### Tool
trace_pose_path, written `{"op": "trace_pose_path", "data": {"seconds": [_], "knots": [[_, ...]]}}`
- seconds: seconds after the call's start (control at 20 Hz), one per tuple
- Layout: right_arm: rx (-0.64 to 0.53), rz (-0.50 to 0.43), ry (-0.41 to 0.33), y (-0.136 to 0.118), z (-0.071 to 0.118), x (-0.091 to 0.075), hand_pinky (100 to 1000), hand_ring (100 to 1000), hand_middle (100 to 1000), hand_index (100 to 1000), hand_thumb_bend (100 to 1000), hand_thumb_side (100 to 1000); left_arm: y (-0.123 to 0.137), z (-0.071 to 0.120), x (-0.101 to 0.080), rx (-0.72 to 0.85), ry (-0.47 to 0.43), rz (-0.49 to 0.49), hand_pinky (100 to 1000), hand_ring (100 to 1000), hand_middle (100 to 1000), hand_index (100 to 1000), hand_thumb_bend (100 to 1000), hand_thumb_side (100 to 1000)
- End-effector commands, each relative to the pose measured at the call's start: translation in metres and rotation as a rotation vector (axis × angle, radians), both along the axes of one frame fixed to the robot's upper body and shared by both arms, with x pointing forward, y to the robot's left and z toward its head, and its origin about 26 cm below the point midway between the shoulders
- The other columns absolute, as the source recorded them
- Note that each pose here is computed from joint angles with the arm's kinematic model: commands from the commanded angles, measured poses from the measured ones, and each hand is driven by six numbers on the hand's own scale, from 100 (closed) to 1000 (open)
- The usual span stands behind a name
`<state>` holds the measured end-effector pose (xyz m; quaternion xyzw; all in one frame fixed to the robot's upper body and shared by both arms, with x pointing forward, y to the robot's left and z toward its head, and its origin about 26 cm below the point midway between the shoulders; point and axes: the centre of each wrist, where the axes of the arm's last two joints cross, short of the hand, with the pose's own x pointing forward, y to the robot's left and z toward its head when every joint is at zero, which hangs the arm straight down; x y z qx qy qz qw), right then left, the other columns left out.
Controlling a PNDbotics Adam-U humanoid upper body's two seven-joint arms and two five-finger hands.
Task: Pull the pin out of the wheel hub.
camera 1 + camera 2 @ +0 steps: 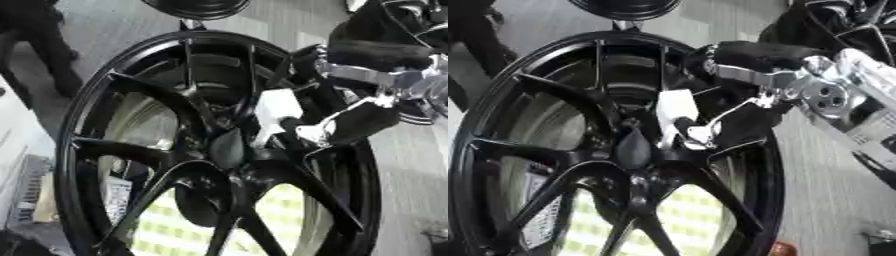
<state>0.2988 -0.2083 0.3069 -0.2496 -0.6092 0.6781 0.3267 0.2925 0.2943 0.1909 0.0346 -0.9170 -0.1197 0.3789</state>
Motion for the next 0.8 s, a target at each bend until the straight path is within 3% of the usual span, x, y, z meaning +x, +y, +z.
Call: {"op": "trace_pose_path", "data": {"seconds": [0.05, 0.55, 0.8], "knots": [[-0.013, -0.010, -0.015, -0.0040, 0.0066, -0.0021, 925, 931, 826, 861, 210, 474, -0.0016, 0.0079, -0.0018, 0.017, -0.029, -0.012, 766, 630, 599, 744, 100, 724], [0.022, 0.002, 0.004, -0.0029, 0.0043, -0.0018, 908, 911, 709, 767, 118, 468, -0.0019, 0.0081, -0.0016, 0.013, -0.029, -0.011, 767, 628, 599, 744, 100, 726], [0.042, 0.000, 0.002, -0.0023, 0.0031, -0.0017, 896, 884, 624, 702, 131, 363, -0.0015, 0.0089, -0.0015, 0.013, -0.033, -0.011, 768, 628, 599, 744, 100, 725]]}}
